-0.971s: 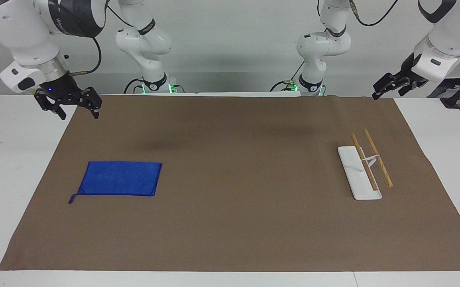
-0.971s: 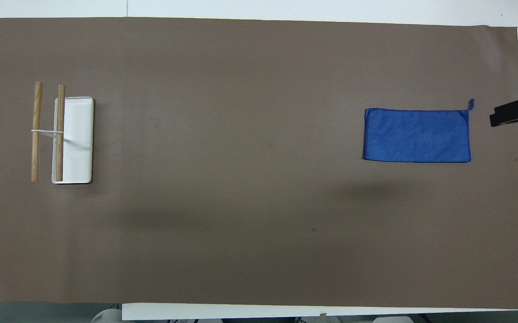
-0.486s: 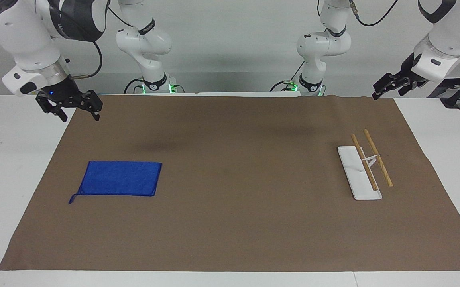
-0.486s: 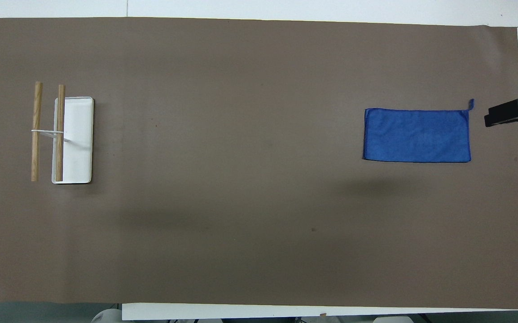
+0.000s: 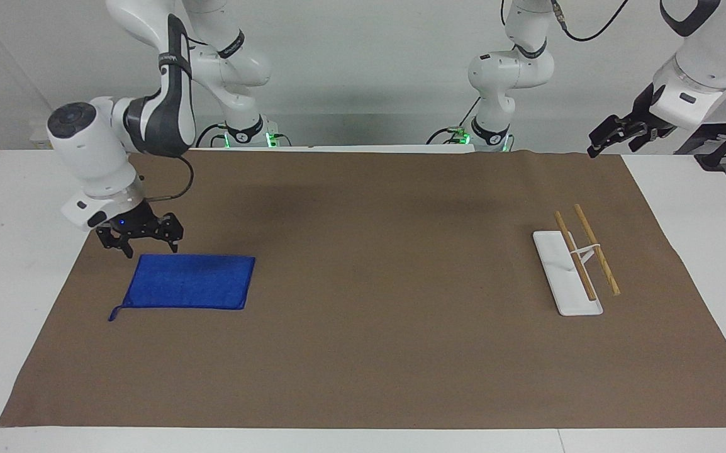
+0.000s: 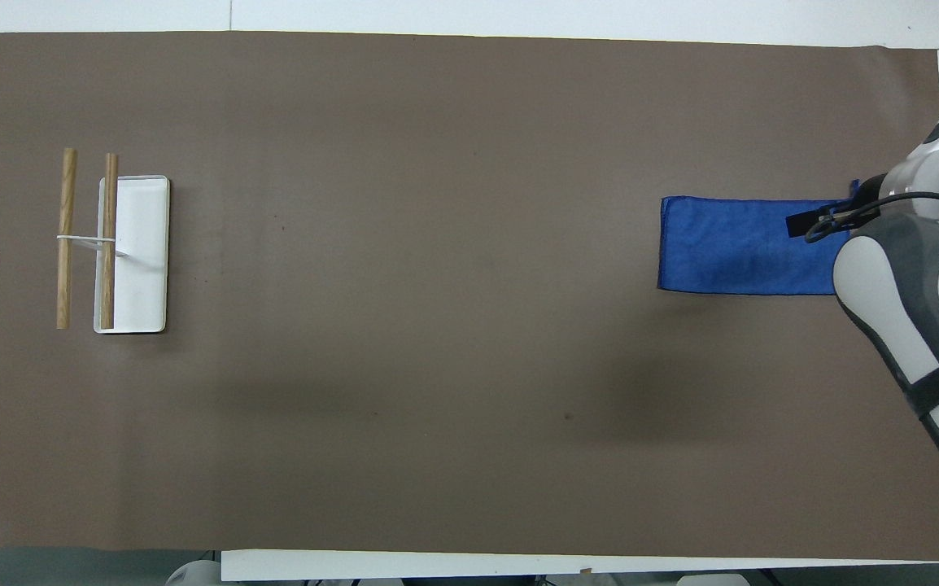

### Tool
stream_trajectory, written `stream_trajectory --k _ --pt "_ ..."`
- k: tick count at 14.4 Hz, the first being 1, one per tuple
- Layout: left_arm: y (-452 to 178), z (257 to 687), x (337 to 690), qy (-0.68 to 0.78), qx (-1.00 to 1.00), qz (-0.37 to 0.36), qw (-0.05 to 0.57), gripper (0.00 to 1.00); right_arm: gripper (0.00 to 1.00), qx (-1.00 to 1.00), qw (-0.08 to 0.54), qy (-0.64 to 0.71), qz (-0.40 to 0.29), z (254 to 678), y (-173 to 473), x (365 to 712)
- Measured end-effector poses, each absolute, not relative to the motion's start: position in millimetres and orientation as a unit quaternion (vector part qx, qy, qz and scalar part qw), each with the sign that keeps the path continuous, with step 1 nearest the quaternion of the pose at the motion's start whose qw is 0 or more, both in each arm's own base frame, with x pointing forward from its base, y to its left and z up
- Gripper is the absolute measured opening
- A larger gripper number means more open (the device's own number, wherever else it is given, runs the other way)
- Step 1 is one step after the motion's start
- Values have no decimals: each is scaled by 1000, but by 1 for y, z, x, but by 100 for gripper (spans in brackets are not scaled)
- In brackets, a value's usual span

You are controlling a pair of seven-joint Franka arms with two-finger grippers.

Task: Right arm passes towel to left arm to hang
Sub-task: 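Reach the right gripper to the blue towel's edge and grasp it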

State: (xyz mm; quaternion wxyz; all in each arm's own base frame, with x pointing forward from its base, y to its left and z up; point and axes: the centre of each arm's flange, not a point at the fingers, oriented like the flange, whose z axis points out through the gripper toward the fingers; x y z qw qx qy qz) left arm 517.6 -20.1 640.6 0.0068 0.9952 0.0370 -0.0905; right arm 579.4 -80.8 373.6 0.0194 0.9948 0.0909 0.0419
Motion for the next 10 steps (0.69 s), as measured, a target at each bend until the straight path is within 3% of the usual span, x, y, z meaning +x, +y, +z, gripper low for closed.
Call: stream_trajectory --k 5,10 --pt "-20 641 518 37 995 -90 7 100 97 991 22 123 42 295 -107 577" --pt "-20 641 518 37 995 -90 7 100 92 991 19 126 35 280 -107 573"
